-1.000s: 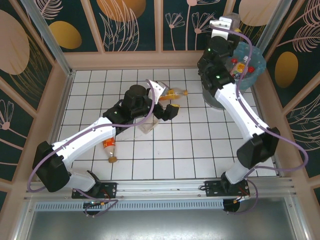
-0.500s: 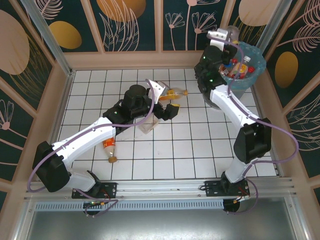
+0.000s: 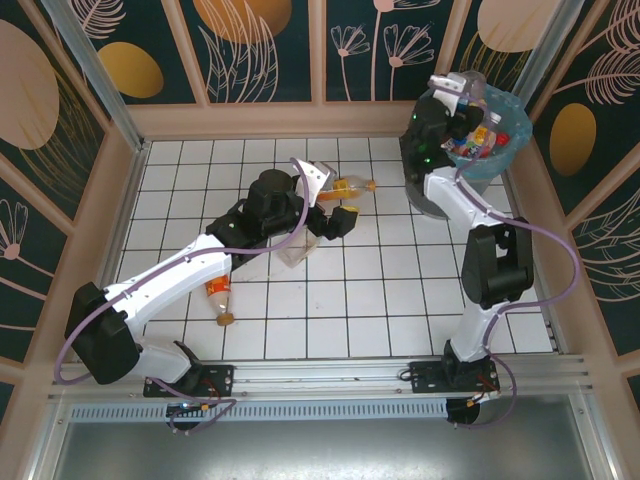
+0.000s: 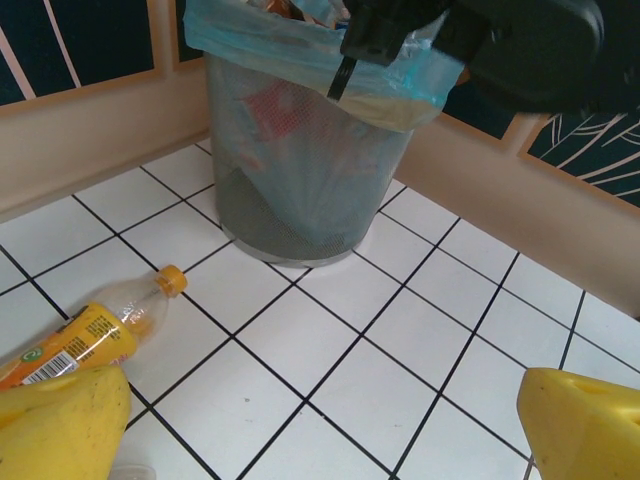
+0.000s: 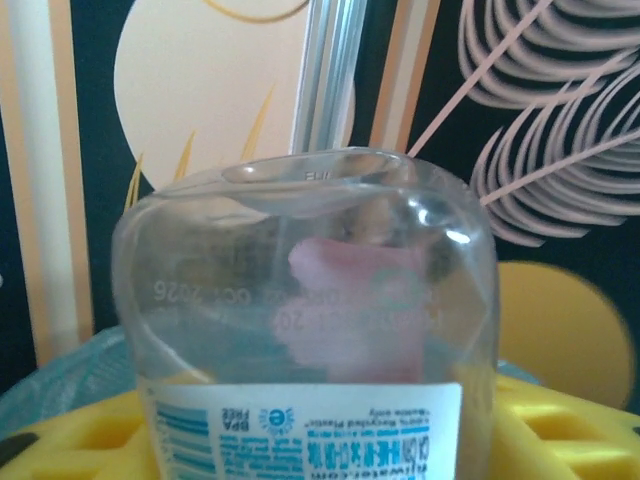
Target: Put the plastic bottles in the bin
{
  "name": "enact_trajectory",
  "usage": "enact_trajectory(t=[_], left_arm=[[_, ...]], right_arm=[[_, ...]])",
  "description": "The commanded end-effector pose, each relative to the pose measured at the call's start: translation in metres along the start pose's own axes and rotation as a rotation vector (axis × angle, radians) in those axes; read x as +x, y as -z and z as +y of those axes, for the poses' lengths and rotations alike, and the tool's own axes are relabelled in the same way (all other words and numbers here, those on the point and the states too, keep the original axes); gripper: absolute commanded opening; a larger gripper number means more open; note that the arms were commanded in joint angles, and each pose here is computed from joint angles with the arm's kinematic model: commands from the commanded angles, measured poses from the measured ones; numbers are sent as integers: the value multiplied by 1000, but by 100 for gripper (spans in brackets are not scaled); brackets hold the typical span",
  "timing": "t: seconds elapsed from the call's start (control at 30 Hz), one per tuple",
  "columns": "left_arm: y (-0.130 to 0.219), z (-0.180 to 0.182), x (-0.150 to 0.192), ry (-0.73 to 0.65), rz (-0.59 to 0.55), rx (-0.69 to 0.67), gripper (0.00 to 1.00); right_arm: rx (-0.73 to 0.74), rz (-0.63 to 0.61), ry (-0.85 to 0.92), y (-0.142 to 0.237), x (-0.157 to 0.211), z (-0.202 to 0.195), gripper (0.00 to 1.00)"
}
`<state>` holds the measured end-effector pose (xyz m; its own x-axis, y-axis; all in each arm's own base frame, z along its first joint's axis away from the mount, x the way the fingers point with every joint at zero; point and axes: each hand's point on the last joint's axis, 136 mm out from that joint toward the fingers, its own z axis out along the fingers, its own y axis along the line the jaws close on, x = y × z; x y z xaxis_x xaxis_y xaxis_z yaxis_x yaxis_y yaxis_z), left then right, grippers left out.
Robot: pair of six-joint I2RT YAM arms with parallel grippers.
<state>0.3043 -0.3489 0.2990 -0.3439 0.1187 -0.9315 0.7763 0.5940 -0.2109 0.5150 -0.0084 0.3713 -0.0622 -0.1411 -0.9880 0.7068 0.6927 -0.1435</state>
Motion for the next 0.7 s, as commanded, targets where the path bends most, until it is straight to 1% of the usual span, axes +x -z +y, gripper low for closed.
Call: enact_trajectory(t=[0.0, 0.07, 0.23, 0.3, 0.37, 0.47, 0.53, 0.67], left_arm=[[-4, 0, 2, -2, -4, -2, 99], [-6, 0, 4, 0, 1, 0, 99], [-8, 0, 6, 7, 10, 5, 99], [-8, -1, 5, 7, 9, 9, 99], [-9, -1, 6, 7, 11, 10, 99], [-10, -1, 9, 8, 20, 9, 99], [-10, 0, 10, 5, 21, 4, 99], [-12, 3, 12, -2, 27, -10, 99]], right_arm=[[-73, 181, -104, -12, 31, 7, 75], [-113, 235, -130, -11, 33, 9, 77], [-204, 296, -176, 2, 33, 9, 75], [-237, 297, -202, 5, 35, 9, 71], [-266, 313, -229, 4, 40, 9, 63], [-292, 359, -244, -1, 52, 11, 55], [-339, 394, -248, 4, 57, 19, 49], [-447, 435, -287, 22, 49, 32, 43]])
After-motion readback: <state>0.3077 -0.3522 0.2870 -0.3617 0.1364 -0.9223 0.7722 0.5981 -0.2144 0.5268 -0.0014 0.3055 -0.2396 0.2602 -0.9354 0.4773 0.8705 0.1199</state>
